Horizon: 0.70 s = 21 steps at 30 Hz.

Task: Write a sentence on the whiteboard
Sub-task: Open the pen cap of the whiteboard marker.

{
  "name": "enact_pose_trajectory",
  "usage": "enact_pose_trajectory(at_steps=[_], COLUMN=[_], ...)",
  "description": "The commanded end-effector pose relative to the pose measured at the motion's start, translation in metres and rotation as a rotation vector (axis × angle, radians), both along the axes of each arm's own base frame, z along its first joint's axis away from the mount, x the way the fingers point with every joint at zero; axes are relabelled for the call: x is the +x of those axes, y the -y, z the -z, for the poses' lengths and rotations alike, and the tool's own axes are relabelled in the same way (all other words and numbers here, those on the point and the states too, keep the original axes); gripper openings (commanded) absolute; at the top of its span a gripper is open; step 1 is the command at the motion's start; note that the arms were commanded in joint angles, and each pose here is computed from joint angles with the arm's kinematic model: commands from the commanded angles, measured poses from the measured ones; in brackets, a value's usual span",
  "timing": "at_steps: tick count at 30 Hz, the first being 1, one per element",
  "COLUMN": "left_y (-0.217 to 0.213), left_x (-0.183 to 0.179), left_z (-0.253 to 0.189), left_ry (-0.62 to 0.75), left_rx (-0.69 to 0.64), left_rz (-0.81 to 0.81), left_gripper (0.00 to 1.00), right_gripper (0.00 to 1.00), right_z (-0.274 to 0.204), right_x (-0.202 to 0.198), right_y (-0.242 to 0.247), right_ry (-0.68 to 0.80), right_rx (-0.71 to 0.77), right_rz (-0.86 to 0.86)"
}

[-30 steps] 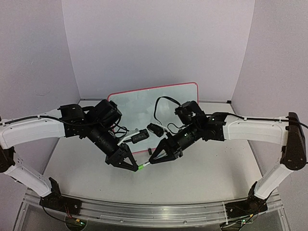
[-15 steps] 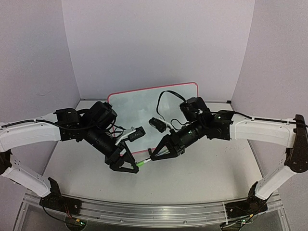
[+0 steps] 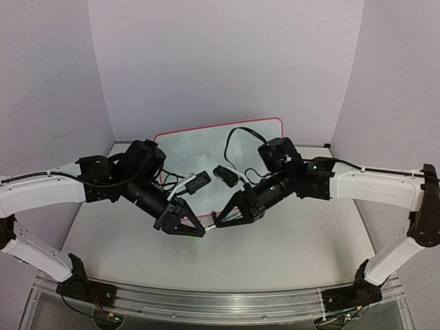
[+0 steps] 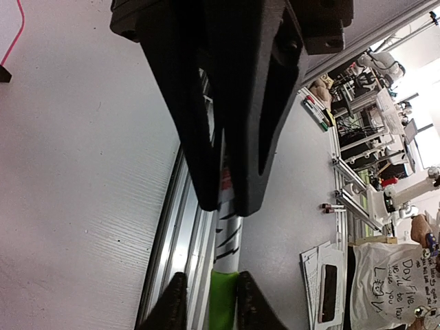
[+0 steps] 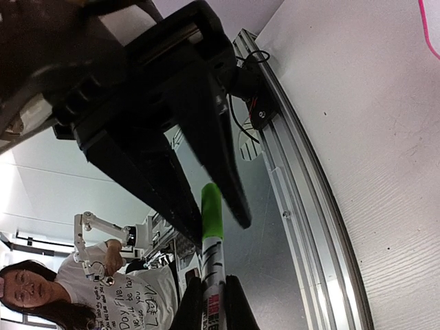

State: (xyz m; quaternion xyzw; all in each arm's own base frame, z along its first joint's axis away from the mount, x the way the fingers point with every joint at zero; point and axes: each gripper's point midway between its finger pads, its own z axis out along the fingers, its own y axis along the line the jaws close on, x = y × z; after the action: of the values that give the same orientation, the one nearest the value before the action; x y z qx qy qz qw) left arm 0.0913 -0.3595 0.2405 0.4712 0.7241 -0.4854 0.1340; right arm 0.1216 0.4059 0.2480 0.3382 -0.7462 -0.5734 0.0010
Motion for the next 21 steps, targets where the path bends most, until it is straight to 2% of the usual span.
enact_pose_trajectory(at_steps=[1,9,15,21], left_y=[-0.003,-0.015,-0.024,-0.03], left_x=[-0.005,-0.013,-0.013,-0.005], left_z=[-0.001,0.003,0.006,0.011], left_ry=[-0.018,-0.023,-0.012,0.012], left_rx=[-0.026,-0.004,0.017,0.038], left_rz=[0.019,0.018,0.008,-0.039], left_gripper=[0.01,0.0,0.0,0.0], right_gripper=[0.0,0.0,0.0,0.0], right_z=[-0.018,-0.011,-0.03,-0.039], right_x=[-0.004,0.022,0.023,0.031], right_y=[0.002,0.036,0.056,0.076], right_ry=[0.061,0.046,0.046,0.092], right_rx=[0.068,0.096,0.163,0.153], right_rz=[-0.018,0.018,-0.003,0.075])
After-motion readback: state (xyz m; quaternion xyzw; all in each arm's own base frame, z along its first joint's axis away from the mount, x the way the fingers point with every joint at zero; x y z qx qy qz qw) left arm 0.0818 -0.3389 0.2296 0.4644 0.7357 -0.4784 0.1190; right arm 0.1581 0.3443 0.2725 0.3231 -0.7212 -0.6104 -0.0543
